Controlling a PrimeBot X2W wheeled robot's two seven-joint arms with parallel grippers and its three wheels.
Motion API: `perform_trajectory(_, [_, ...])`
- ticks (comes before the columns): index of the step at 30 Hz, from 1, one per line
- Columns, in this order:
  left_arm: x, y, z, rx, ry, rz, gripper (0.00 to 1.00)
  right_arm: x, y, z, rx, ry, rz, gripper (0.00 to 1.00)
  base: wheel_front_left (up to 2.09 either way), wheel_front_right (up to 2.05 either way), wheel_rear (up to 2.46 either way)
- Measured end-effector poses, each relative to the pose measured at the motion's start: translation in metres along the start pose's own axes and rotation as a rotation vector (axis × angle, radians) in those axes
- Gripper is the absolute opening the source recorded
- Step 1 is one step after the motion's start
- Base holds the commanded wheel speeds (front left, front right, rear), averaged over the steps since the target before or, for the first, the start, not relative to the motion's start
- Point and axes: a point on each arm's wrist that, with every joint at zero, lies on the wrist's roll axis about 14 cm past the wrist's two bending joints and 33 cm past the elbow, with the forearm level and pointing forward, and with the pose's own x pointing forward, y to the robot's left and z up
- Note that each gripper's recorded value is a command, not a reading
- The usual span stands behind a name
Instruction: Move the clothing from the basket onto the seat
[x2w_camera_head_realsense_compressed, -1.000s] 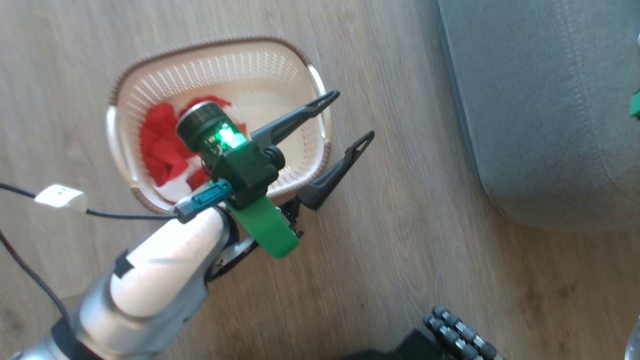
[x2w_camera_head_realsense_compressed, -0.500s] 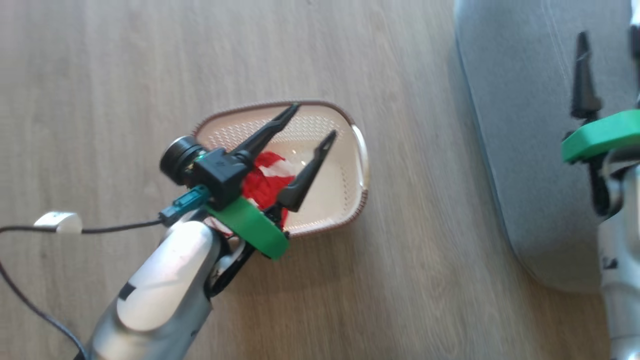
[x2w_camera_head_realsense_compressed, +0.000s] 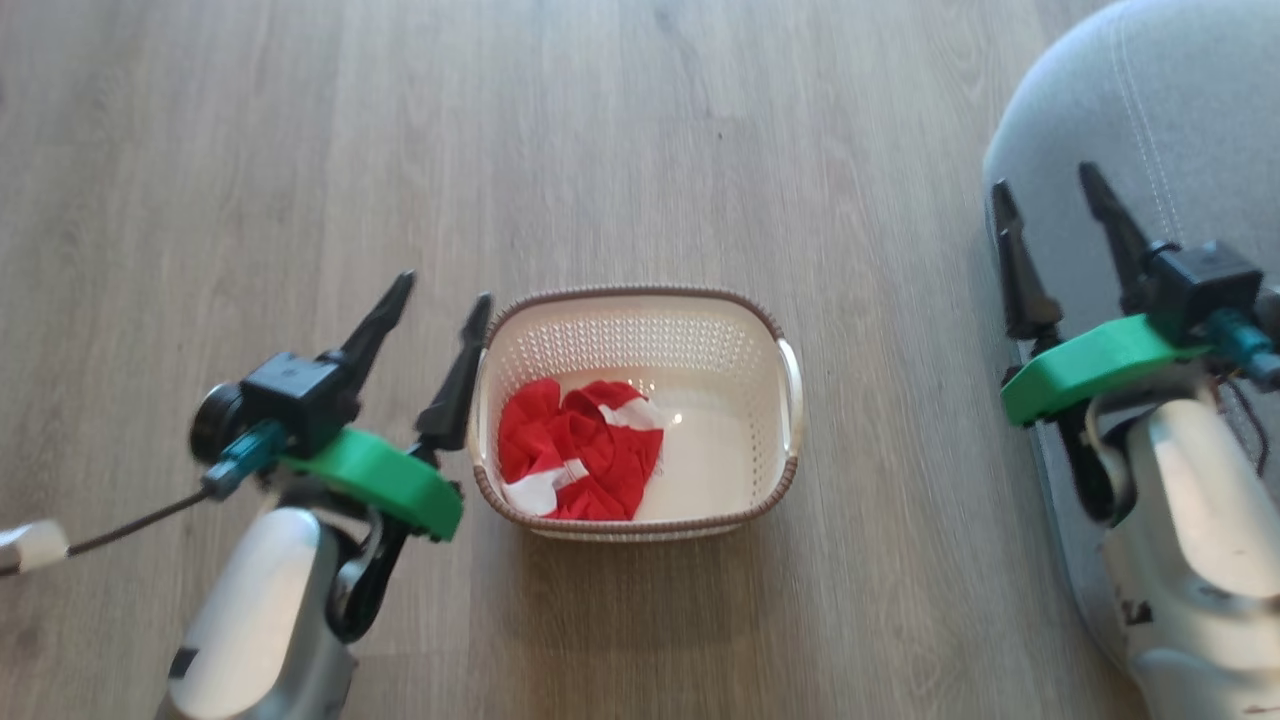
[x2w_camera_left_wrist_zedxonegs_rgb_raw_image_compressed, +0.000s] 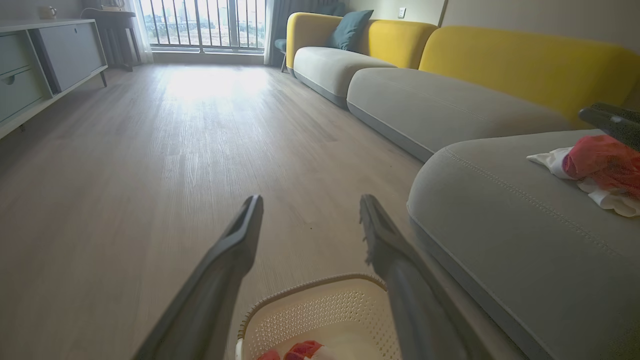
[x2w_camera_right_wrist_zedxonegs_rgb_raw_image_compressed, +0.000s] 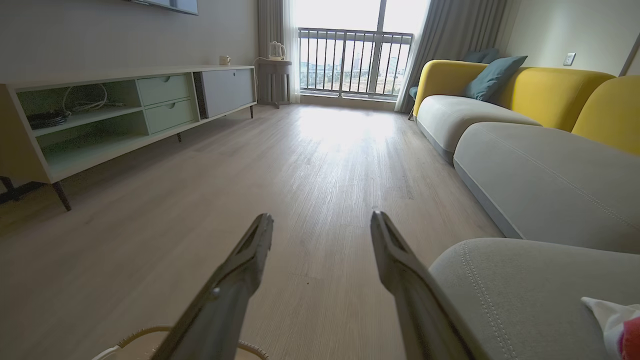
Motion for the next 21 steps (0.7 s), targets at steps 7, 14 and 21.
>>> perform_trajectory(7, [-0.034,0.041,0.005,0.020,-0.005,0.179,1.00,-0.017,0.030,0.001,0.047,0.004,0.058,1.00,0.00,0.00,0.00])
perform_trajectory(14, [-0.063,0.063,0.002,0.019,0.001,0.297,1.00,-0.044,0.038,-0.008,0.083,0.034,0.055,1.00,0.00,0.00,0.00])
perform_trajectory(21, [-0.078,0.067,0.003,0.038,0.004,0.331,1.00,-0.068,0.037,-0.013,0.114,0.050,0.028,1.00,0.00,0.00,0.00])
